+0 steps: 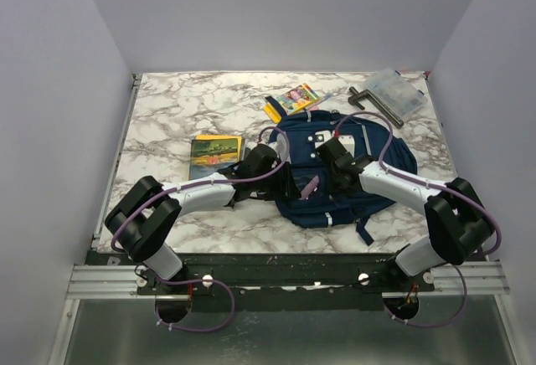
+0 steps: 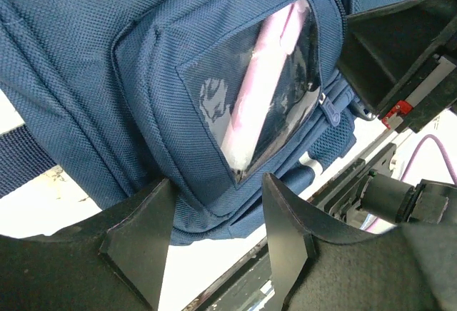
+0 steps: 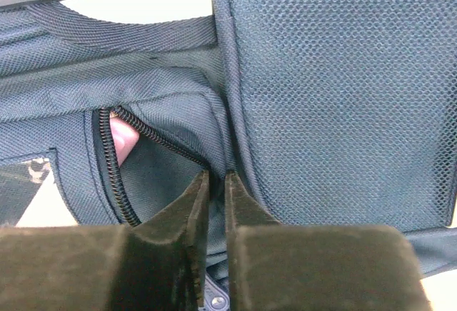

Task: Pack the student bag
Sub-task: Adjust the stationery in the student bag.

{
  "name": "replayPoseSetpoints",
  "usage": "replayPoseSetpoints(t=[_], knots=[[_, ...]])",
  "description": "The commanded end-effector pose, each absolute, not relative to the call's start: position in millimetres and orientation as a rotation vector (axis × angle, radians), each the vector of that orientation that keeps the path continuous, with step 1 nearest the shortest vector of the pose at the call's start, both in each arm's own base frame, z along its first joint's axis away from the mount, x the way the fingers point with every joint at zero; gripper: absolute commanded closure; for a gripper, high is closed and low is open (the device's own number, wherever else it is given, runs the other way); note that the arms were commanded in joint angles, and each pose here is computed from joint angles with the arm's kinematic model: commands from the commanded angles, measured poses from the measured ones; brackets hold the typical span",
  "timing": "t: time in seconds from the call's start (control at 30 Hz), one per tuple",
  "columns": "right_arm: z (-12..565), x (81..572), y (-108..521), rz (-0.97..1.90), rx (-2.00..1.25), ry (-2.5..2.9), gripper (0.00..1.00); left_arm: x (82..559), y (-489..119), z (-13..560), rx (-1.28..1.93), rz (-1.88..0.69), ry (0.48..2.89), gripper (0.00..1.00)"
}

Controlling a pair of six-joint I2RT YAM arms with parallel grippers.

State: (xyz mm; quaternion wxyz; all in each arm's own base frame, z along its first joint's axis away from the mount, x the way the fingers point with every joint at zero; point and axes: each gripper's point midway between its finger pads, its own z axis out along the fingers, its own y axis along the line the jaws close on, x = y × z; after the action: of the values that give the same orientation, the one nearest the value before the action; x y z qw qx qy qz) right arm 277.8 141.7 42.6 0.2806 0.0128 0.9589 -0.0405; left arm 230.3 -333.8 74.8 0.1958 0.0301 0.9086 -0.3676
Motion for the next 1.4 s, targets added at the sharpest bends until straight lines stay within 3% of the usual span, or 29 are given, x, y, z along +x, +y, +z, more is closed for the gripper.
replayPoseSetpoints(t=[0.0,0.07,0.57,0.83,1.03,1.1,1.17,1.2,1.23,1.37], knots=[[50.7,277.0,126.1,-0.196,0.076,2.546,0.93,224.9,-317.4,56.4,0.067,-0.962,2.602,0.46],[63.7,279.4,127.1,-0.170,0.090,2.521,0.99,224.7,-317.5,55.2,0.072,-0.962,2.606,0.46],[101.3,196.0,152.7,0.420,0.359,2.575,0.99,229.5,-339.7,62.4,0.175,-1.037,2.604,0.45],[93.9,189.0,131.4,0.338,0.469,2.539,0.99,214.4,-348.0,75.5,0.235,-1.098,2.582,0.42],[122.6,206.9,142.3,0.389,0.384,2.472,1.00,210.8,-338.3,95.9,0.240,-1.116,2.513,0.29],[119.7,205.7,141.8,0.367,0.349,2.496,0.95,212.2,-334.1,108.4,0.238,-1.131,2.478,0.25],[117.8,203.2,140.7,0.352,0.328,2.516,0.82,214.3,-327.9,123.2,0.234,-1.141,2.439,0.21],[126.1,203.2,144.4,0.388,0.276,2.500,0.63,216.0,-318.3,138.1,0.238,-1.117,2.405,0.16],[130.6,204.0,146.1,0.404,0.253,2.489,0.58,216.4,-315.4,143.6,0.241,-1.111,2.390,0.15],[149.8,211.9,156.4,0.460,0.172,2.446,0.44,217.6,-301.4,158.8,0.243,-1.081,2.354,0.14]])
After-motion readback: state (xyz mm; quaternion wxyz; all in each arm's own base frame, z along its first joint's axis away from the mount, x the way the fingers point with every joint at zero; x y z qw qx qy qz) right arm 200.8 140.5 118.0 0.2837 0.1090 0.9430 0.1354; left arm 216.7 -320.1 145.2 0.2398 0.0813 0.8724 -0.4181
